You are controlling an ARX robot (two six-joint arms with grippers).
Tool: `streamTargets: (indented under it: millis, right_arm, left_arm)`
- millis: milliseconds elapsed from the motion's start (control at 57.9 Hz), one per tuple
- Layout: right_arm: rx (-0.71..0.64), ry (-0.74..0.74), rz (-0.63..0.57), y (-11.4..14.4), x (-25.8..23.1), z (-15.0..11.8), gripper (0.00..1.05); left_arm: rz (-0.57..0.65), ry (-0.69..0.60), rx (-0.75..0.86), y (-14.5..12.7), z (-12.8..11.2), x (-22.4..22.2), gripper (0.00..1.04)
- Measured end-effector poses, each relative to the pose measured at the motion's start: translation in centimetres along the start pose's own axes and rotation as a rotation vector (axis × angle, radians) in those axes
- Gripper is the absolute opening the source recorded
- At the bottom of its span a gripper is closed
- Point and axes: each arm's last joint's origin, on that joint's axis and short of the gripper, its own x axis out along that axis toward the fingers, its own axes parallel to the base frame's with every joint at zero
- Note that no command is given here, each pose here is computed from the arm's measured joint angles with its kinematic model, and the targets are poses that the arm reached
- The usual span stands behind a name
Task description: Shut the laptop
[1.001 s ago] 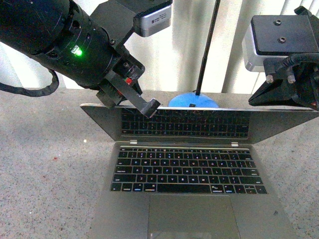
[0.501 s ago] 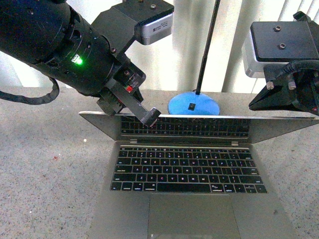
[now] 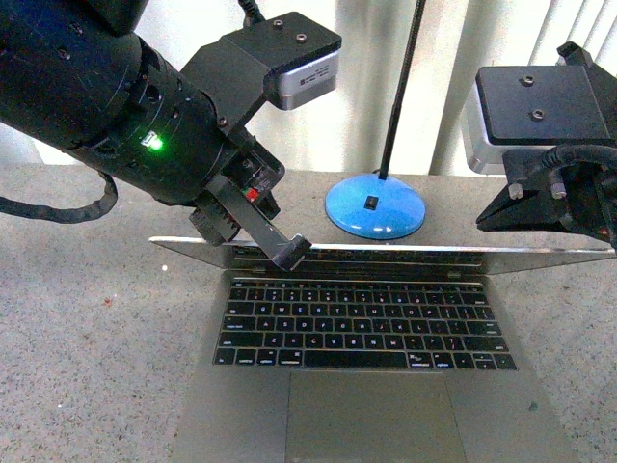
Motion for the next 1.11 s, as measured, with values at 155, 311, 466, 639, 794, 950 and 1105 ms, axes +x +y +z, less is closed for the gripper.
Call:
streamTargets:
  millis: [155,311,466,639,794,950,1105]
  right_arm:
    - [0.003,0.002,0.008,0.3,0.1,-0.1,0.03]
    - [0.007,0.004,0.017,0.7,0.4,-0.3,0.03]
    - [0.01,0.007,0.029,1.2,0.8,-0.5,0.03]
    - [0.01,0.006,0.033,1.3,1.0,-0.5,0.03]
    - [0.009,0.005,0.038,1.4,1.2,-0.5,0.03]
    - [0.008,0.004,0.051,1.7,1.7,-0.5,0.03]
    - [0.008,0.005,0.059,1.9,2.0,-0.6,0.03]
  left_arm:
    - [-0.004,0.0,0.0,-0.1,-0.1,0.2,0.04]
    - [-0.011,0.005,0.001,-0.3,-0.3,0.4,0.04]
    - [-0.02,0.007,0.002,-0.4,-0.4,0.5,0.04]
    - [-0.03,0.016,0.009,-0.6,-0.9,0.7,0.04]
    - [-0.038,0.025,0.008,-0.9,-1.4,0.9,0.04]
    - [-0.046,0.028,0.007,-1.0,-1.7,1.0,0.04]
    - [-0.051,0.023,0.007,-1.1,-1.8,1.2,0.04]
